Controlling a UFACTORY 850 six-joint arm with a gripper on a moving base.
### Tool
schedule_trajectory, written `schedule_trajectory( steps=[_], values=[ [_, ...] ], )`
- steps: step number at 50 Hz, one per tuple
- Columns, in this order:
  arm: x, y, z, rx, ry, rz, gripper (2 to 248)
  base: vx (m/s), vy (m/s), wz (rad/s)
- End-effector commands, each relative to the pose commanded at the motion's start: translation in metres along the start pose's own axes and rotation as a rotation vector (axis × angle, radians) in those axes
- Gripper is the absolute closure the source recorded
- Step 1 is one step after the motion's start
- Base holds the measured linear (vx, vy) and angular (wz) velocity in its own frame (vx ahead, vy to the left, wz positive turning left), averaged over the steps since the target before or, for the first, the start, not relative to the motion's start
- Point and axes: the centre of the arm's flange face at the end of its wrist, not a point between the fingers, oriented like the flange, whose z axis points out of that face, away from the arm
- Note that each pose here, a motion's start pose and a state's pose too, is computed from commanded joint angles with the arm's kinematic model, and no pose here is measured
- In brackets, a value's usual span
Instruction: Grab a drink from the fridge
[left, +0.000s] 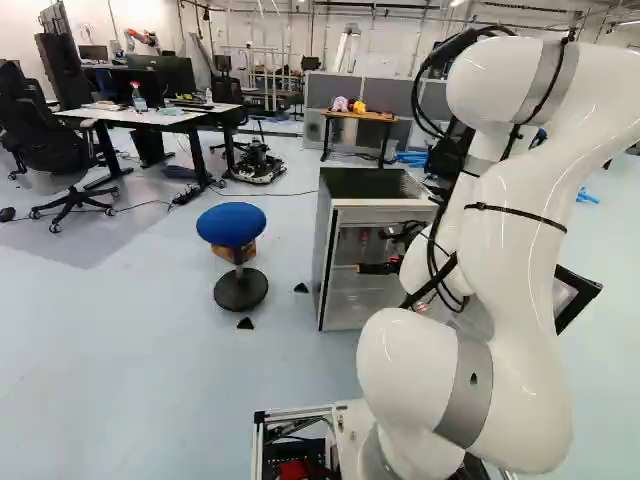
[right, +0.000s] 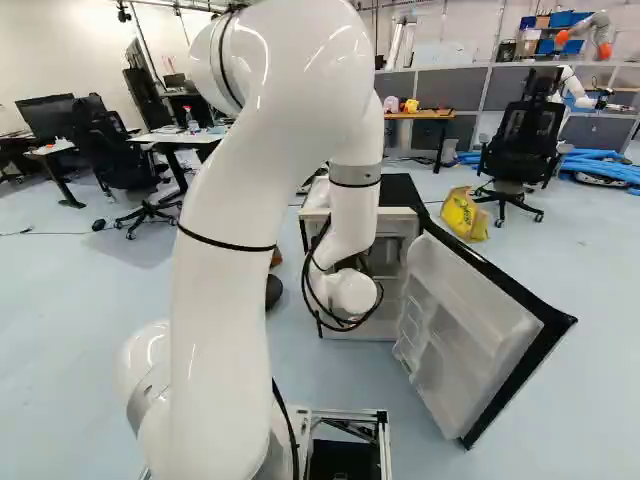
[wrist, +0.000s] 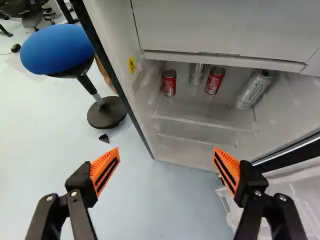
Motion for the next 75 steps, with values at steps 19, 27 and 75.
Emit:
schedule_trajectory(
  steps=[19, 27, 75],
  values=[
    [-0.009, 0.005, 0.016, 0.015, 0.068, 0.025, 3, 0.000, 0.000, 0.000],
    [-0.013, 0.007, 0.023, 0.020, 0.097, 0.036, 3, 0.000, 0.000, 0.000],
    [-0.045, 0.018, 0.060, 0.046, 0.202, 0.096, 3, 0.000, 0.000, 0.000]
  ],
)
